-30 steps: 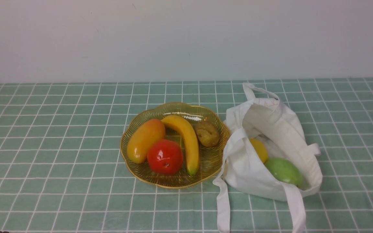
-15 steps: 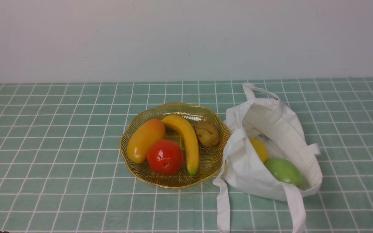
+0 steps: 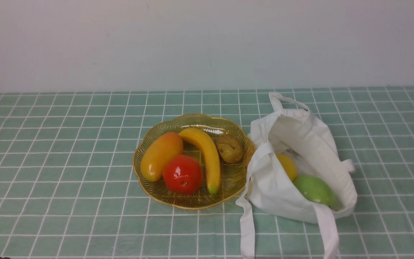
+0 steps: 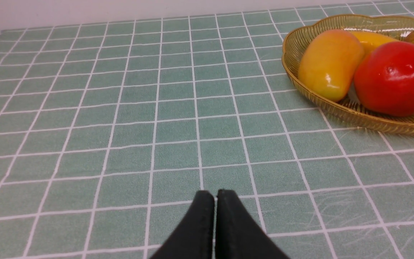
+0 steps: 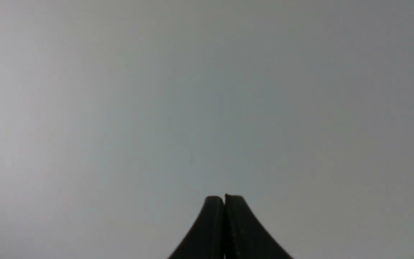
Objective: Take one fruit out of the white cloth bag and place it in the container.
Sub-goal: 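Reach into the cloth bag and grasp a fruit inside it with the right gripper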
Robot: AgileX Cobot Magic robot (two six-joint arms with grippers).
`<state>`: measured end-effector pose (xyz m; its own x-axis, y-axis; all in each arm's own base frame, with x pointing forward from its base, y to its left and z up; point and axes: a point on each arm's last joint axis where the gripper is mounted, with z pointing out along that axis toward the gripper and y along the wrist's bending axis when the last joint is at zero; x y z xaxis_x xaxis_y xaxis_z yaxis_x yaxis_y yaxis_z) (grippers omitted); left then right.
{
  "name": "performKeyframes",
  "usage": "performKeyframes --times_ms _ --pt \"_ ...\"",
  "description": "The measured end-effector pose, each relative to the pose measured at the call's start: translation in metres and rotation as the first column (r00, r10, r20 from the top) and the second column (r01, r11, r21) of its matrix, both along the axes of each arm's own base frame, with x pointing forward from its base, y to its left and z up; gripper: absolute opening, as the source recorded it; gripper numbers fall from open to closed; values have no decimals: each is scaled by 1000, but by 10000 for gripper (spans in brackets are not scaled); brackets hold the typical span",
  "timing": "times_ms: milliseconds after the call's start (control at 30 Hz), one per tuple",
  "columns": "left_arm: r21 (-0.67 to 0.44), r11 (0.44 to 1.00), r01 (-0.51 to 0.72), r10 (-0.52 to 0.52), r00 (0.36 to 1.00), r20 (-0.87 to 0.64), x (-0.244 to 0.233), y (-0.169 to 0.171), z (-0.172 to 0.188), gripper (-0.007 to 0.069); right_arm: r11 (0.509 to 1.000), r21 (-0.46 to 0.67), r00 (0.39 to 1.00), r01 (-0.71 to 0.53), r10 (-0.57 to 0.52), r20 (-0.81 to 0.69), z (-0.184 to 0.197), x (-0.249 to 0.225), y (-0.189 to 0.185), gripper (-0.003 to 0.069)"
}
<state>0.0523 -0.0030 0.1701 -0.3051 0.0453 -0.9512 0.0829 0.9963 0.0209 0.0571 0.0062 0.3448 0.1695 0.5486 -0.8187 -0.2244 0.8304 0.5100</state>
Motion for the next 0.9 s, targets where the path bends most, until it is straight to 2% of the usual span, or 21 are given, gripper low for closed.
performKeyframes --times_ms 100,200,233,400,433,467,500,533,600,667,800,867,900 --pt "0 1000 0 0 1000 0 0 0 0 -8 990 -50 970 -133 120 -210 6 21 14 -15" --pt "0 1000 0 0 1000 0 0 0 0 -8 962 -51 857 -270 216 -469 -4 50 27 -15" --pt "0 1000 0 0 1000 0 0 0 0 -8 950 -38 794 -311 237 -560 -12 63 31 -15" --pt "0 1000 0 0 1000 0 0 0 0 -8 924 -28 568 -380 210 -796 -51 116 37 -6" --pt "0 1000 0 0 1000 0 0 0 0 -8 923 -22 536 -384 204 -819 -57 124 38 1" --pt "0 1000 0 0 1000 0 0 0 0 -8 923 -21 529 -385 202 -824 -59 126 38 4" --pt "0 1000 0 0 1000 0 0 0 0 -8 920 -13 478 -391 192 -857 -68 142 39 29" --pt "0 1000 0 0 1000 0 0 0 0 -8 917 -11 453 -398 186 -872 -73 152 40 49" --pt "0 1000 0 0 1000 0 0 0 0 -8 909 -19 429 -415 177 -886 -77 167 41 91" --pt "0 1000 0 0 1000 0 0 0 0 -8 891 -39 403 -453 166 -900 -84 186 44 165" --pt "0 1000 0 0 1000 0 0 0 0 -8 817 -60 346 -574 176 -922 -90 211 58 323" --pt "0 1000 0 0 1000 0 0 0 0 -8 764 -48 297 -643 192 -935 -94 224 72 440" --pt "0 1000 0 0 1000 0 0 0 0 -8 761 -47 294 -648 193 -936 -95 225 73 449"
